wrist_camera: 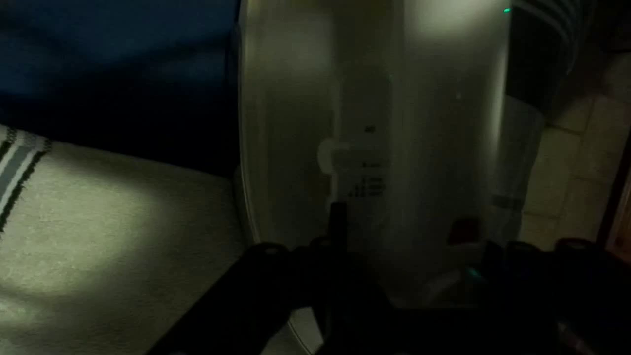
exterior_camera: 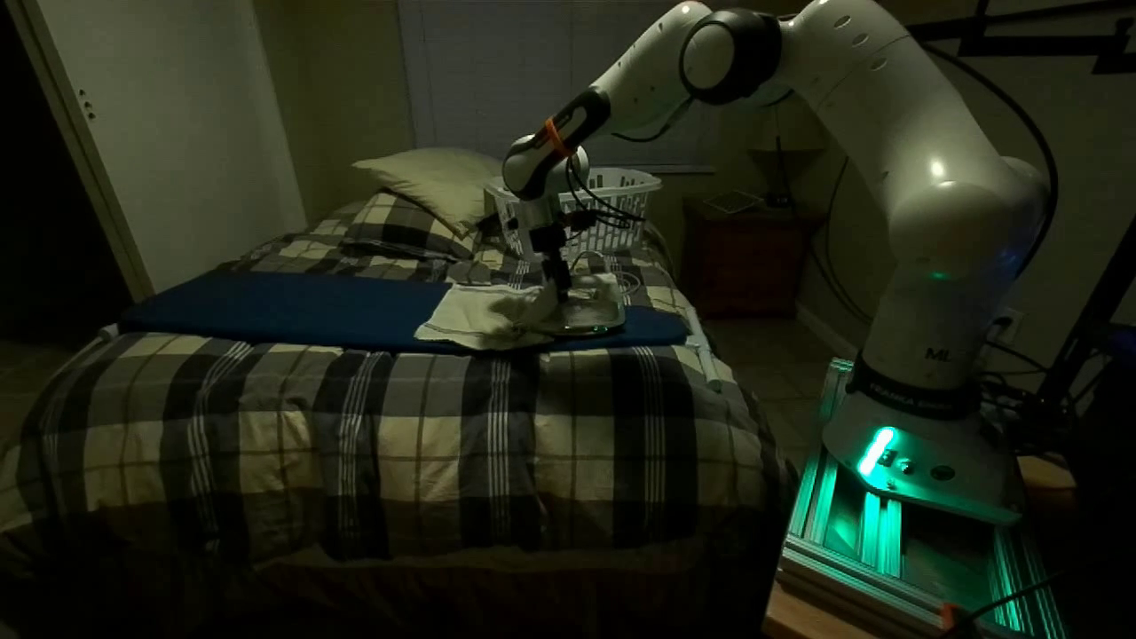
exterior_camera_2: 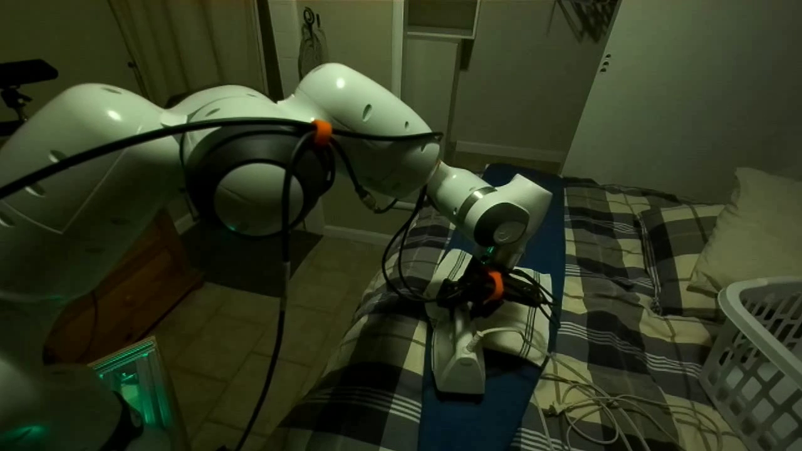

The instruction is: Lay the iron down.

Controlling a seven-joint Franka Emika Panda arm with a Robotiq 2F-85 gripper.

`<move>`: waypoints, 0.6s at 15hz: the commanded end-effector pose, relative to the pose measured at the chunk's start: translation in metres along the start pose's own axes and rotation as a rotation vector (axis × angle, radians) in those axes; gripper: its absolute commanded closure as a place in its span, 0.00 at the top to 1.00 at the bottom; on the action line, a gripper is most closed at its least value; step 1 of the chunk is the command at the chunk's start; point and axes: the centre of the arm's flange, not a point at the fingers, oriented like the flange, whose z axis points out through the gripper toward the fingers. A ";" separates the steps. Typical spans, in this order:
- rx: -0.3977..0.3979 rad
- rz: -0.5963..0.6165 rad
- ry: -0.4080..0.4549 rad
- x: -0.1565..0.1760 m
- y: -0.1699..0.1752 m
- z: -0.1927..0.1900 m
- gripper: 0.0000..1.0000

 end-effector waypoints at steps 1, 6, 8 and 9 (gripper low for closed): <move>0.061 -0.081 -0.017 -0.003 -0.022 0.006 0.15; 0.043 -0.100 -0.042 -0.012 -0.028 0.002 0.15; 0.013 -0.081 -0.046 -0.019 -0.027 -0.006 0.15; 0.005 -0.072 -0.041 -0.023 -0.029 -0.011 0.15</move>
